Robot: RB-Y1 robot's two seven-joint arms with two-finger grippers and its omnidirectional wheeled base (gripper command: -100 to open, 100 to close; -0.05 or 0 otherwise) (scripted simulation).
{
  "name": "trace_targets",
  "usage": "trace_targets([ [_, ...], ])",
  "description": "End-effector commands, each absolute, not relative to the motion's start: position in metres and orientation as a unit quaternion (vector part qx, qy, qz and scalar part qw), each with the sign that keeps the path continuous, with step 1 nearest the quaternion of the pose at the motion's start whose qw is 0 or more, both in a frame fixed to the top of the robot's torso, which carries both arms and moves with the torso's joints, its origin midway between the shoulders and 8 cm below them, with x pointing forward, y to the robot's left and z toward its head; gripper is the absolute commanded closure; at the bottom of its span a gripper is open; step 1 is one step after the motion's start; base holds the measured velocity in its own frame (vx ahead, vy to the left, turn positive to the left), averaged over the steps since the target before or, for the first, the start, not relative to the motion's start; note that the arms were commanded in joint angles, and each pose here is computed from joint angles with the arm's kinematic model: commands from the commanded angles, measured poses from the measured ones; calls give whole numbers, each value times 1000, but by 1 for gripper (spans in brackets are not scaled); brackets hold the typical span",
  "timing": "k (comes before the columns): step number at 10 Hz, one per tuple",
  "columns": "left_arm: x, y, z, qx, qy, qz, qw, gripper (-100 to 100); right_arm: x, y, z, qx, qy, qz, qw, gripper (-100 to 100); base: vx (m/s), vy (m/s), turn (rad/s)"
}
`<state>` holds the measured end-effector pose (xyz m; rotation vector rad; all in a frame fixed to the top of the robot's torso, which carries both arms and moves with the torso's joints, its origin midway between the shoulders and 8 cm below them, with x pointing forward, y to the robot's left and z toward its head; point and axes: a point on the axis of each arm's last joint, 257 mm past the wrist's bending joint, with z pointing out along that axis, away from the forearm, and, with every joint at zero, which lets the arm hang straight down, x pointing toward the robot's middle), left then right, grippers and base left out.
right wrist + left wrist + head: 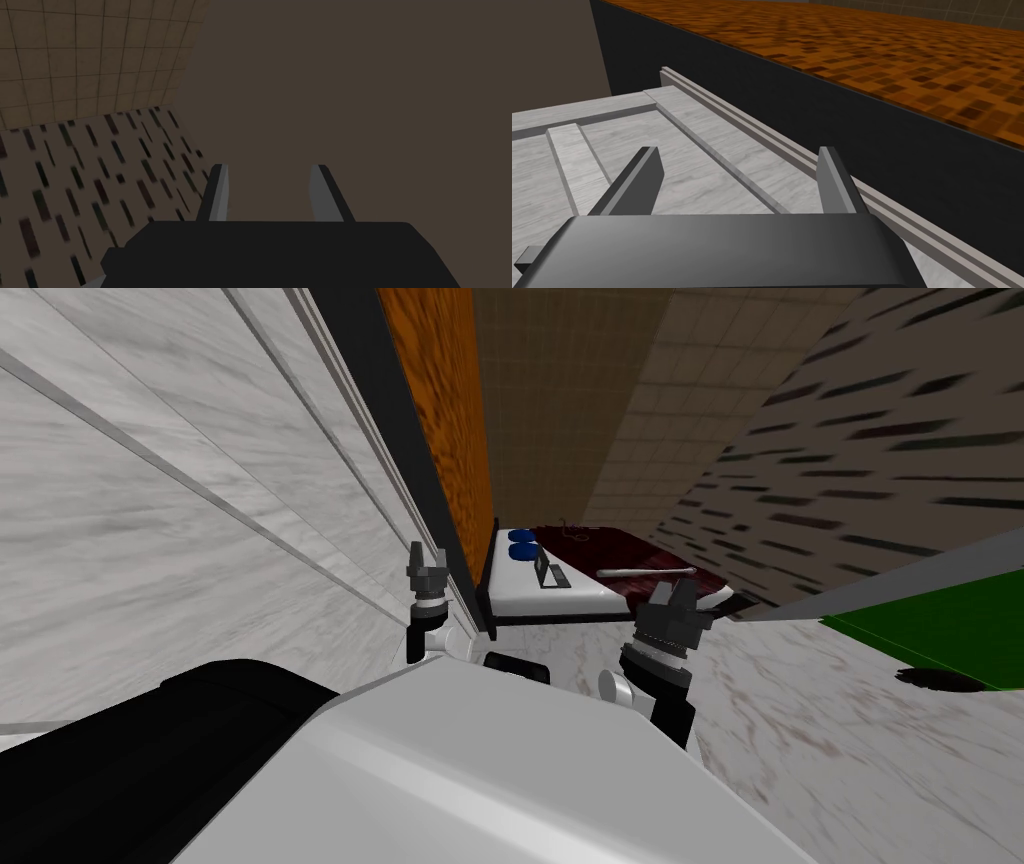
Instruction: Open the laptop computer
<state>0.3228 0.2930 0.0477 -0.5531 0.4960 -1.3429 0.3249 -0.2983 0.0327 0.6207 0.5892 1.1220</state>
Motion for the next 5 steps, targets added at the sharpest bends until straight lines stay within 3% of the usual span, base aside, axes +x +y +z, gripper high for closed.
trace_targets([
  [1,323,293,48,-250,224,-607,720,0,325,-298,33,285,271,516,761,0,0,0,0],
  [4,323,293,48,-250,224,-607,720,0,325,-298,33,285,271,516,761,0,0,0,0],
  [5,323,293,48,-250,224,-607,720,0,328,-294,29,274,294,509,761,-100,10,2,25],
])
